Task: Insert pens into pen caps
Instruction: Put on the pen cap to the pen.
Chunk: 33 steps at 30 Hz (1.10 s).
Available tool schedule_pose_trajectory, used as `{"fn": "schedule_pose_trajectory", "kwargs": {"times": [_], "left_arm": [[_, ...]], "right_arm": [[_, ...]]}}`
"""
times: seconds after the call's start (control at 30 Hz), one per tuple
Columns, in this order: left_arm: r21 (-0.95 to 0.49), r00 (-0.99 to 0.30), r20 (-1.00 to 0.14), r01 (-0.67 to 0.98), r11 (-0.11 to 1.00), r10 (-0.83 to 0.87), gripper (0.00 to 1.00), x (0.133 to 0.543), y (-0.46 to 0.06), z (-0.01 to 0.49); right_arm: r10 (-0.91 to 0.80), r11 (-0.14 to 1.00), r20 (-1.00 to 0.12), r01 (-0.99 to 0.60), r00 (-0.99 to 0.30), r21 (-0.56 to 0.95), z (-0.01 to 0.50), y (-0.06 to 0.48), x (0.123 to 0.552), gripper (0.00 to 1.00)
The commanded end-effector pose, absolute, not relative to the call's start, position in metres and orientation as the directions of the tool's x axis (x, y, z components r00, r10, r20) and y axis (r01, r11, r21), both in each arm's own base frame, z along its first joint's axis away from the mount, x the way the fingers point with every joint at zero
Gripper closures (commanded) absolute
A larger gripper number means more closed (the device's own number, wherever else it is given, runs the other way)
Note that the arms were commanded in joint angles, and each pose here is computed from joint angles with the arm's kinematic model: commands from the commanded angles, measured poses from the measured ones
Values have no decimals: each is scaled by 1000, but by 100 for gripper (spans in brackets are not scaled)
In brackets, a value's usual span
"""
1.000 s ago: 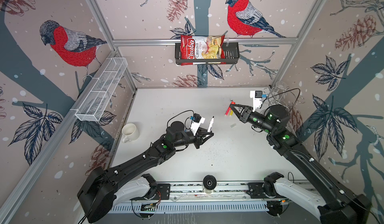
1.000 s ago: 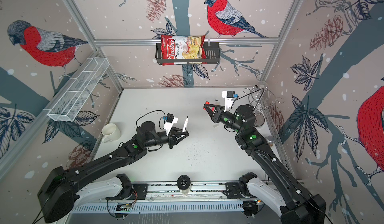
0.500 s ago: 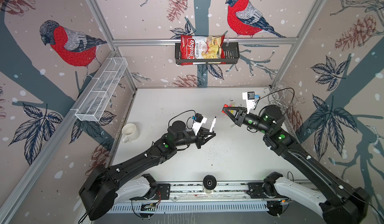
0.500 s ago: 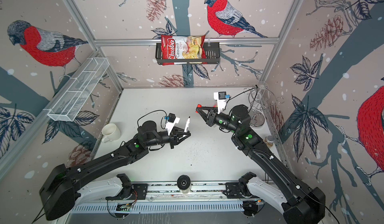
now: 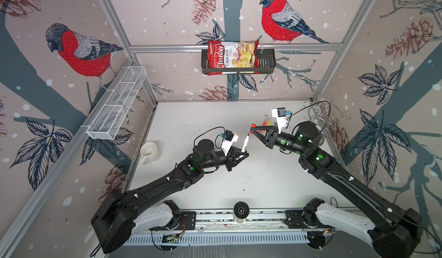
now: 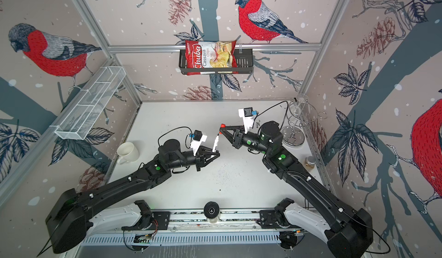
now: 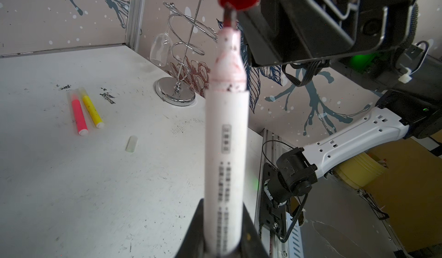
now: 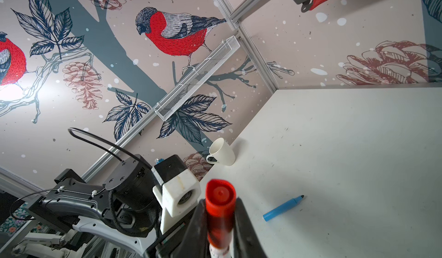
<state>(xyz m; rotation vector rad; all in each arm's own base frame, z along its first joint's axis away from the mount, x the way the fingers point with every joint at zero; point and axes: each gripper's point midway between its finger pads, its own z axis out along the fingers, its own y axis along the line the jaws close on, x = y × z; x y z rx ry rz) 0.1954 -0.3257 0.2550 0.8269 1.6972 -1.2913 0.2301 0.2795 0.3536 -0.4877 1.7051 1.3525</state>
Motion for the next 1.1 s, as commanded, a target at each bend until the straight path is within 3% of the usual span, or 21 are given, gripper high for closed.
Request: {"fn": "schedule_pose_trajectory", "kwargs": {"times": [0.0,1.07], "left_arm": [[-397,-406,-914,888,233,-12,100,195,-328,268],[-394,-395,-918,894,213,-40,100,190,-327,281]], "right_arm": [[225,304,-843,-787,-489,537,368,282,227,100],[175,285,-855,-806,-488,518,358,294,215,100]]}}
